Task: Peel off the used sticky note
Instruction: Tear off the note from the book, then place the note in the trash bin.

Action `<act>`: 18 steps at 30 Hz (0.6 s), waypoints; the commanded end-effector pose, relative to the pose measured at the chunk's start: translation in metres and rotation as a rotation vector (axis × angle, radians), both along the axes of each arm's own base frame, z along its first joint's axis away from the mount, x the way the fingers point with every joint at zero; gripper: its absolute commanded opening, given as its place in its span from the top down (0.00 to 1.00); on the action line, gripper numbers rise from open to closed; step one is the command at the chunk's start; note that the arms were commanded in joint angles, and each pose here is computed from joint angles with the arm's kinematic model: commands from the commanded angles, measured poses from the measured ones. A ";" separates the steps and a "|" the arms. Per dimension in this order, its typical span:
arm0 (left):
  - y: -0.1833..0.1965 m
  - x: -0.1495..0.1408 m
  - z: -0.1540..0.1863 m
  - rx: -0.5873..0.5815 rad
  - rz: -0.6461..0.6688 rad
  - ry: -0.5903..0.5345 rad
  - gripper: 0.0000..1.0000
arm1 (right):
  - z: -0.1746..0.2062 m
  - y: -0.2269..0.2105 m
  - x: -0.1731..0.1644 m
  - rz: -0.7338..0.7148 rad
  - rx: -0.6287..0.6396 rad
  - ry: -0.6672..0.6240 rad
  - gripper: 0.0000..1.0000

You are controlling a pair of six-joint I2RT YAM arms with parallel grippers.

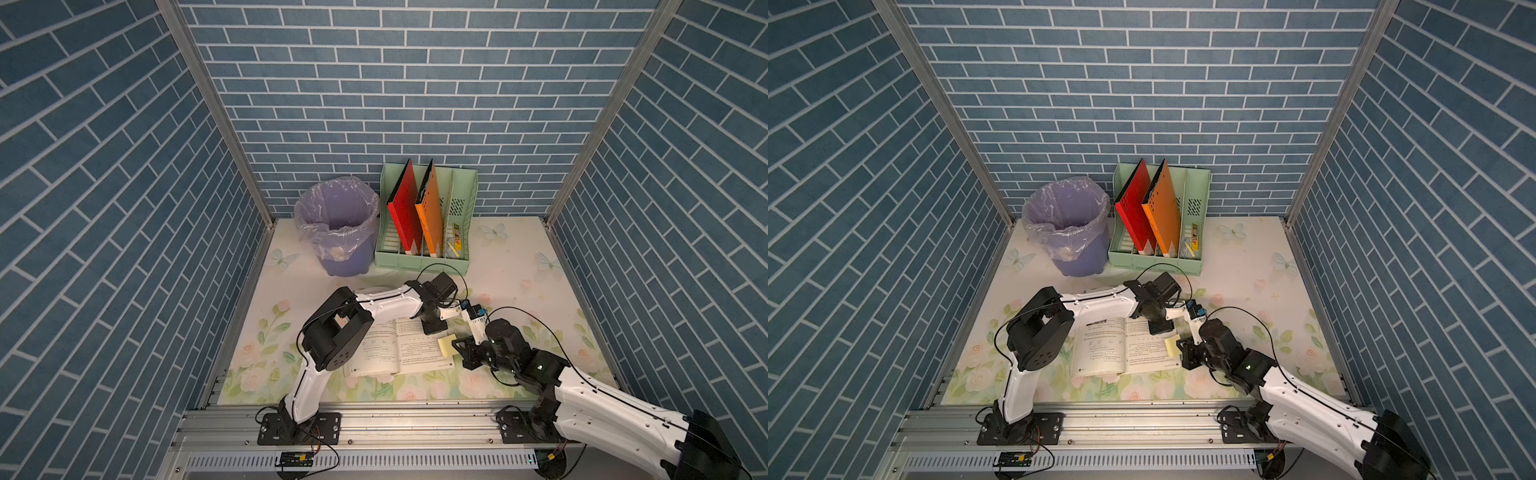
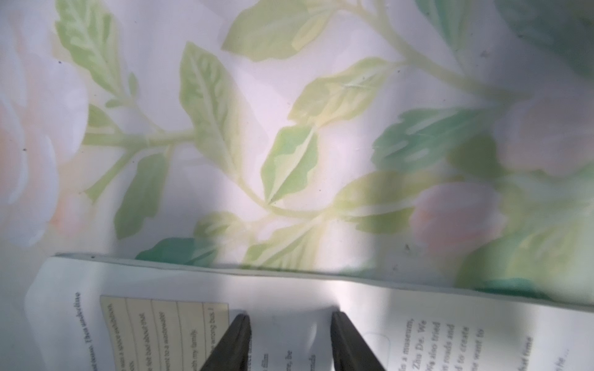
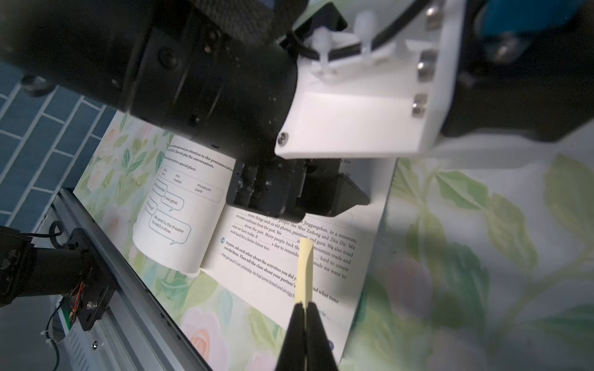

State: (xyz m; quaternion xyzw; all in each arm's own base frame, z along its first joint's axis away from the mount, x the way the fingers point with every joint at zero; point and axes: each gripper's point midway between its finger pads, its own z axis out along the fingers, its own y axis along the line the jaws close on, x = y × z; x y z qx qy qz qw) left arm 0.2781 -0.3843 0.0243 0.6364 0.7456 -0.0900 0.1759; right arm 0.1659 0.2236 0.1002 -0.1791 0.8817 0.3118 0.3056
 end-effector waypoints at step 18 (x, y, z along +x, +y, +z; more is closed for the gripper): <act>0.091 0.022 0.127 -0.211 0.186 0.102 0.48 | 0.115 0.018 0.014 0.033 0.048 -0.112 1.00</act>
